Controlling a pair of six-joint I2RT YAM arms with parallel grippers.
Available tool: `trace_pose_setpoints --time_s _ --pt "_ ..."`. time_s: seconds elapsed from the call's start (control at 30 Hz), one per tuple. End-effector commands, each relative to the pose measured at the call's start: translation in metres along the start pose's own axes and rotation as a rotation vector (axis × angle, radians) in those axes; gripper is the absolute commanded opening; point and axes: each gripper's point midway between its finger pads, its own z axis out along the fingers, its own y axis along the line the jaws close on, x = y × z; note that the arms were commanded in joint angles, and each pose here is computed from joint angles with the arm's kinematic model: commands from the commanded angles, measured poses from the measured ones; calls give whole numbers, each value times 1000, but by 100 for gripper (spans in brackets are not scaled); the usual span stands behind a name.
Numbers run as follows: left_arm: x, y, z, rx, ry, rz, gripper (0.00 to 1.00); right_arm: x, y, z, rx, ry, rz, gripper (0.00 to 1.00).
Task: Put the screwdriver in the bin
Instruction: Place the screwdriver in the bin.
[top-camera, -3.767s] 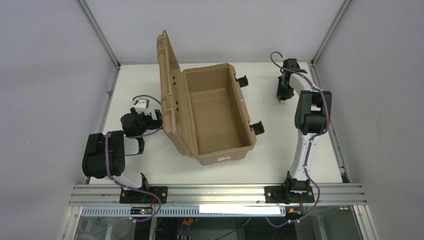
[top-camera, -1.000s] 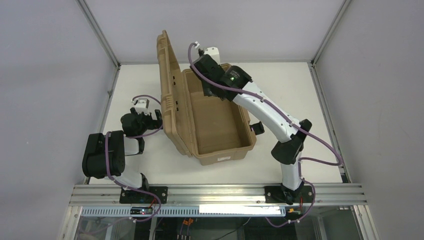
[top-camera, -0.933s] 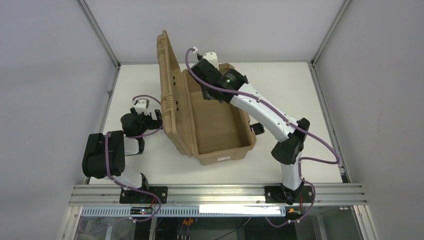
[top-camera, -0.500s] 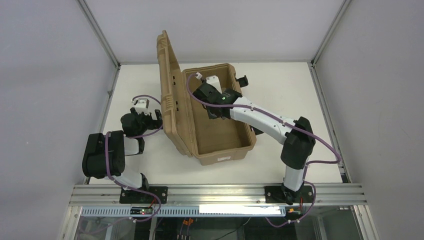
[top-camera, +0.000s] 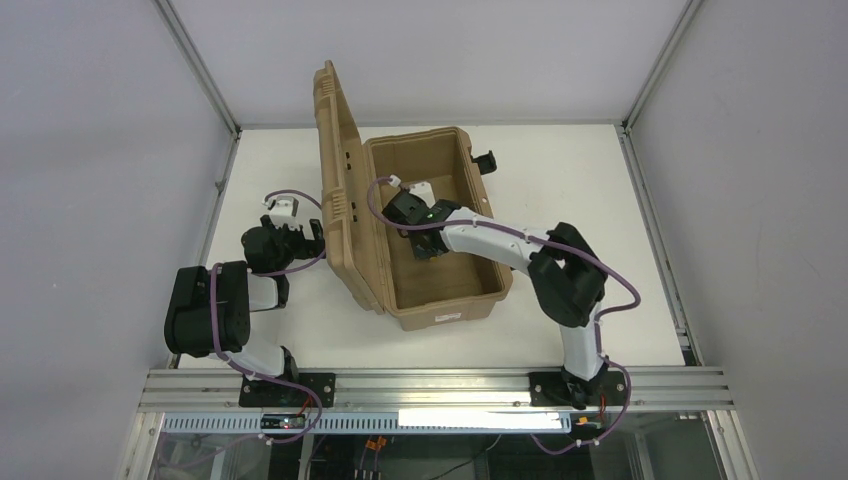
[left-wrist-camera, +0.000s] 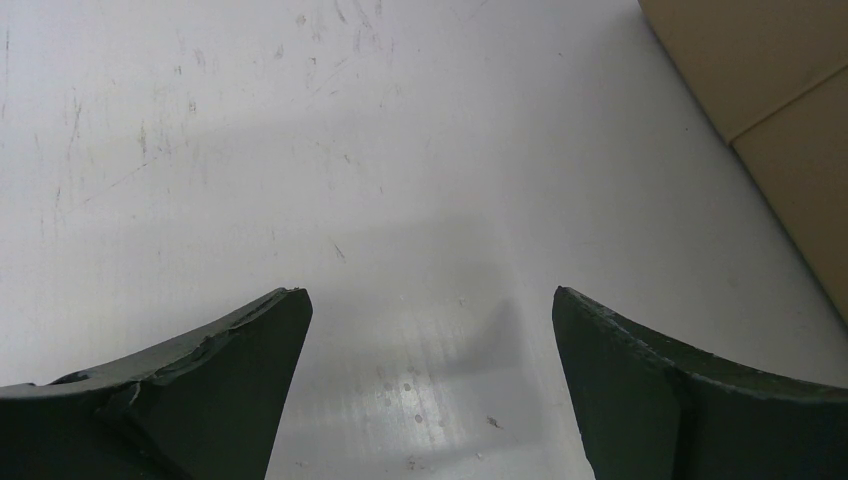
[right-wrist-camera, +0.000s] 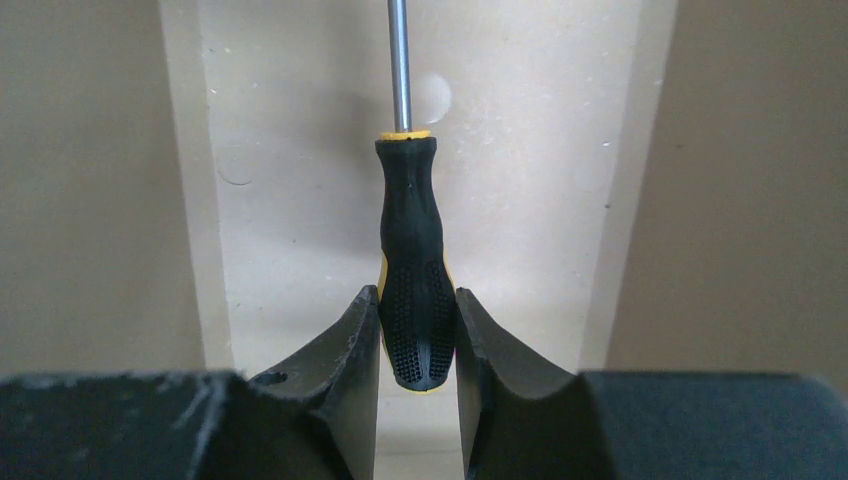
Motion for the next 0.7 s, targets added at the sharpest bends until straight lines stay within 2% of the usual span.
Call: trace_pose_setpoints --time_s 0.0,0.1,0.5,0.67 --pt "-10 -4 -1 21 -38 24 99 5 14 19 -38 13 35 2" --pt "-10 -4 -1 21 -39 24 99 10 14 27 -37 26 42 8" --pt "-10 -3 0 21 -40 24 99 17 14 30 -75 38 75 62" --pt "-10 -4 -1 21 -39 23 99 17 15 26 -96 40 71 98"
